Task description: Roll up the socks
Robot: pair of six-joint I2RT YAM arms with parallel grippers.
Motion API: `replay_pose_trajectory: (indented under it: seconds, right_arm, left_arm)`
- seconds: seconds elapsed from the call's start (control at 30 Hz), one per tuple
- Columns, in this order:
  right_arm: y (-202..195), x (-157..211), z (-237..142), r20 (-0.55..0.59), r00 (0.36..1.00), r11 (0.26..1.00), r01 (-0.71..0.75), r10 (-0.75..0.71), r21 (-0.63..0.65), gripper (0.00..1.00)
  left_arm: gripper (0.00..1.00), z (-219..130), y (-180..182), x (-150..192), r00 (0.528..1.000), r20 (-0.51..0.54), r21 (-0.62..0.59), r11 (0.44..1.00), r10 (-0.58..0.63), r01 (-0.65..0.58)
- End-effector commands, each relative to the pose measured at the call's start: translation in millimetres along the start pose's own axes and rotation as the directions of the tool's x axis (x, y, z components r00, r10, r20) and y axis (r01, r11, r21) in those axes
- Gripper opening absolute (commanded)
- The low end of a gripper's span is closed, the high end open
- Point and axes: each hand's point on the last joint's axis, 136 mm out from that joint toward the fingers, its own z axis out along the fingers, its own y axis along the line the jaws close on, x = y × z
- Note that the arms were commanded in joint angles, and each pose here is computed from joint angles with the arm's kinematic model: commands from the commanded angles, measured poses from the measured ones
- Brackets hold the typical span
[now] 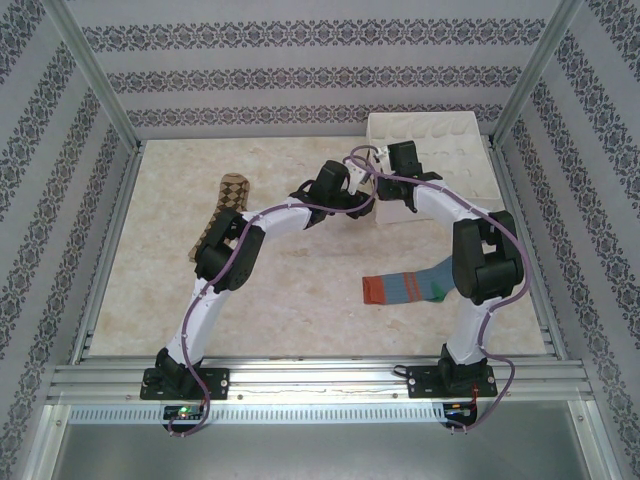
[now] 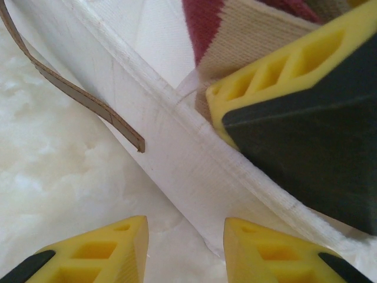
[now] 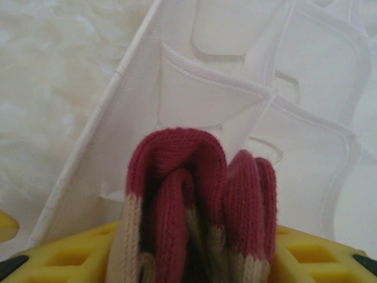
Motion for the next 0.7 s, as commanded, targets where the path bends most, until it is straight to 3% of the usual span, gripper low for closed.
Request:
replay_pose_trajectory:
  seconds: [0.0, 0.33, 0.67]
  right_arm:
    - [13.9, 2.2, -15.0, -0.029, 0.998, 0.995, -0.063, 0.061, -0.076, 0.57]
    - [9.6, -23.0, -39.0, -0.009, 0.969, 0.953, -0.246, 0.249, -0.175, 0.65]
    - [-10.4, -36.3, -57.0, -0.013, 0.898, 0.86, -0.426, 0.44, -0.279, 0.65]
  left_arm:
    - [0.38, -19.1, -11.7, -33.4, 0.996, 0.083, 0.022, 1.0, 0.011, -0.013]
    - [0.38, -20.8, -14.0, -38.0, 0.995, 0.1, 0.035, 0.999, 0.014, -0.018]
    - [0.38, -21.3, -15.0, -39.0, 0.995, 0.098, 0.038, 0.999, 0.017, -0.021]
